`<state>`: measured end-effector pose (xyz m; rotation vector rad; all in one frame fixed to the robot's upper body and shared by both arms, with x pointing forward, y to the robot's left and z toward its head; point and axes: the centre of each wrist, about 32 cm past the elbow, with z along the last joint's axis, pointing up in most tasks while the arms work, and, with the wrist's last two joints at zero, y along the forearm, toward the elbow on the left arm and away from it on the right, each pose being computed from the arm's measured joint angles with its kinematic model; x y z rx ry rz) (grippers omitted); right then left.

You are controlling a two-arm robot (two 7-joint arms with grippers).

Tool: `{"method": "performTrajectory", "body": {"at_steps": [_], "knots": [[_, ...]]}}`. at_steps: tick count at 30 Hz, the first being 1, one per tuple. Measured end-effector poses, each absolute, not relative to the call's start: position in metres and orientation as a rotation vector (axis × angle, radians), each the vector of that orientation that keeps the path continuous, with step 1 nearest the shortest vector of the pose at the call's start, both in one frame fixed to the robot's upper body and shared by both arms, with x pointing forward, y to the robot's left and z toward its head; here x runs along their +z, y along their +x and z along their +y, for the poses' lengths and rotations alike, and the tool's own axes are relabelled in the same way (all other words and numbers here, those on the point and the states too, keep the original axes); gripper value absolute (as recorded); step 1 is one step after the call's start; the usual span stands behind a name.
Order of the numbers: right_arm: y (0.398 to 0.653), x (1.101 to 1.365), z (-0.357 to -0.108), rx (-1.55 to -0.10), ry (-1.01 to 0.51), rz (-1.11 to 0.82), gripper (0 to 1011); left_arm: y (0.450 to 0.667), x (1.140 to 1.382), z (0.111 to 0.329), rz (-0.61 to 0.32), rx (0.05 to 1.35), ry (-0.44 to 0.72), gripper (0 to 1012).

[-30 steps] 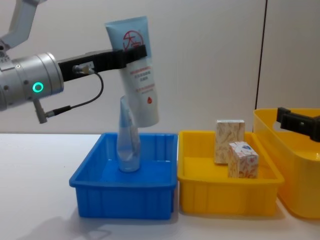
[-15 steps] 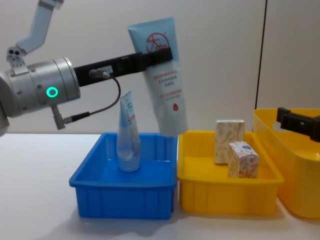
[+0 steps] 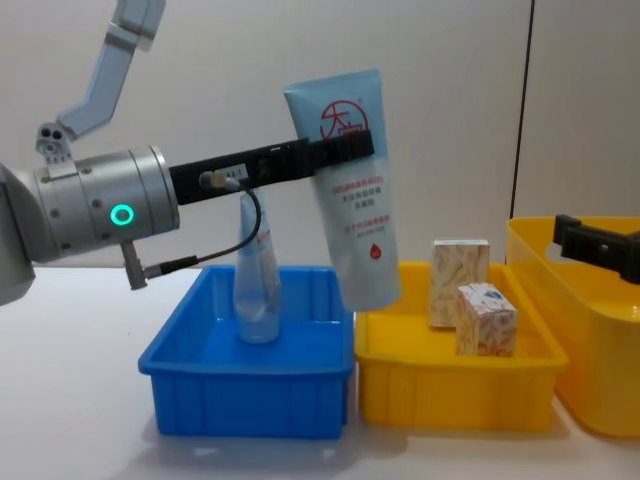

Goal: Bimanual collaborative sorting of washing and personal care products

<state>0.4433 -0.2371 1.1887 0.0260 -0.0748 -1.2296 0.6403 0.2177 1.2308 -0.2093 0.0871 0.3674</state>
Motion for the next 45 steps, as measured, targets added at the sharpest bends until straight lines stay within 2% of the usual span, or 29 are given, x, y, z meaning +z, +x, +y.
{"method": "performTrajectory", "body": {"at_steps": [16, 25, 37, 45], "knots": [[0.443, 1.193, -0.238, -1.204, 0.005, -0.063, 1003, 0.633, 1.226, 0.218, 0.054, 0.404, -0.187, 236], [0.444, 1.209, -0.236, -1.118, -0.045, -0.021, 1003, 0.631, 1.225, 0.218, 0.047, 0.412, -0.183, 236], [0.456, 1.231, -0.22, -0.956, -0.115, 0.042, 1003, 0.63, 1.225, 0.218, 0.043, 0.416, -0.181, 236], [0.464, 1.235, -0.213, -0.911, -0.147, 0.04, 1003, 0.63, 1.225, 0.218, 0.041, 0.417, -0.179, 236]]}}
